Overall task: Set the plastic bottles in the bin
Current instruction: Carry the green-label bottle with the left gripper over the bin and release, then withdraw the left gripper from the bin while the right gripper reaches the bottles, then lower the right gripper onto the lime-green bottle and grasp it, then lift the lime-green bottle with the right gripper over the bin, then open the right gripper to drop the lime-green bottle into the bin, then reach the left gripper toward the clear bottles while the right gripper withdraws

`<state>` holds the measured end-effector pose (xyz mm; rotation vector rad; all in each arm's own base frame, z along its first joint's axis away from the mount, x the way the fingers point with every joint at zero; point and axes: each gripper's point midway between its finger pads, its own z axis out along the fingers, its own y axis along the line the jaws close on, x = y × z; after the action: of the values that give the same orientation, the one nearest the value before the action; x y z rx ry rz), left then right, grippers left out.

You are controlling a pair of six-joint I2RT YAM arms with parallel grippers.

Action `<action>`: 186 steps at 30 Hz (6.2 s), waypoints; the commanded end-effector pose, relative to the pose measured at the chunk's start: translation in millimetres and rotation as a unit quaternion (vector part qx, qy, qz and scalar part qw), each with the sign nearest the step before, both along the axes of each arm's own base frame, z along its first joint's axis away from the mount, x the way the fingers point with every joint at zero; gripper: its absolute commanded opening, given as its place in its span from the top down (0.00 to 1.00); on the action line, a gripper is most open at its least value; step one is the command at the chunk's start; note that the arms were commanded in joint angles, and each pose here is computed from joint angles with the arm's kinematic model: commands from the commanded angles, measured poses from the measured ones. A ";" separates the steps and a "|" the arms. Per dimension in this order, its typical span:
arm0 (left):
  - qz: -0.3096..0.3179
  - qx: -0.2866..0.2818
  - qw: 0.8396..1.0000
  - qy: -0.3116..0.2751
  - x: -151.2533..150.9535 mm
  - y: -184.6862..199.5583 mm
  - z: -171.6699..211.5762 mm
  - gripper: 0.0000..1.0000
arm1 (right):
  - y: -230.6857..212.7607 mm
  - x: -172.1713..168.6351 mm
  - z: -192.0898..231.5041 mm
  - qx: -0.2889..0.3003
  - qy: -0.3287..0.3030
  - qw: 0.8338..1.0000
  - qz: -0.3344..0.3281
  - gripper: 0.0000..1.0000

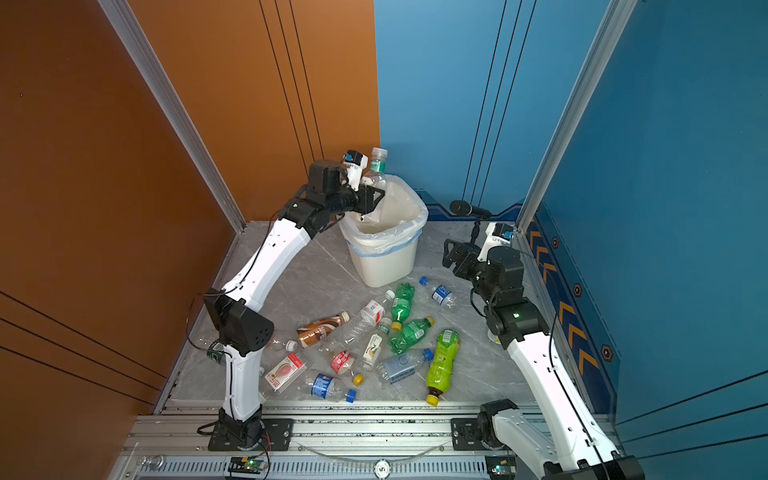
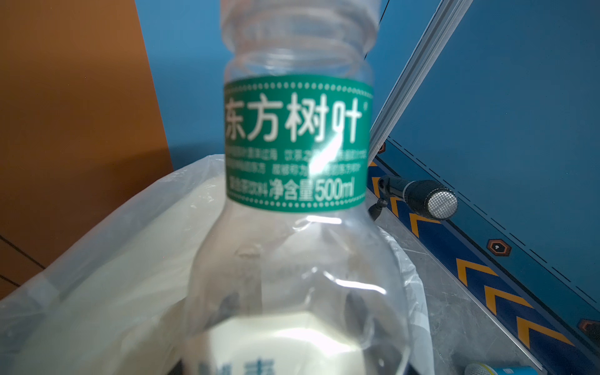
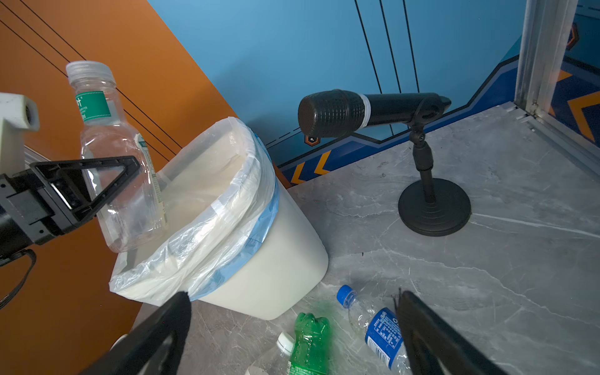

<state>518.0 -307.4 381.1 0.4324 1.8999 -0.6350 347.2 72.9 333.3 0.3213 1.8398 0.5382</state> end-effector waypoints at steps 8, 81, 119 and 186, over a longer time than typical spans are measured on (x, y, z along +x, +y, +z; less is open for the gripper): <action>0.011 0.000 1.000 -0.024 -26.0 16.5 37.0 0.03 | -1.9 -2.5 -17.2 0.009 0.027 1.000 -0.003 0.00; 0.240 -0.014 0.966 0.099 -167.6 187.8 -158.3 0.02 | 52.6 -145.3 -296.2 -0.082 0.410 0.907 -0.055 0.36; 0.267 -0.010 0.951 0.154 -191.4 208.4 -204.7 0.02 | 131.2 86.5 143.0 -0.077 -0.119 0.989 0.029 0.48; 0.010 0.179 0.956 0.232 -251.0 62.6 -265.3 0.04 | 22.3 -7.1 -77.9 -0.042 0.080 0.992 -0.085 0.00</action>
<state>270.3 -239.9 121.1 0.4353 2.4600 -0.4782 340.0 101.8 249.8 0.4360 1.9854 0.3295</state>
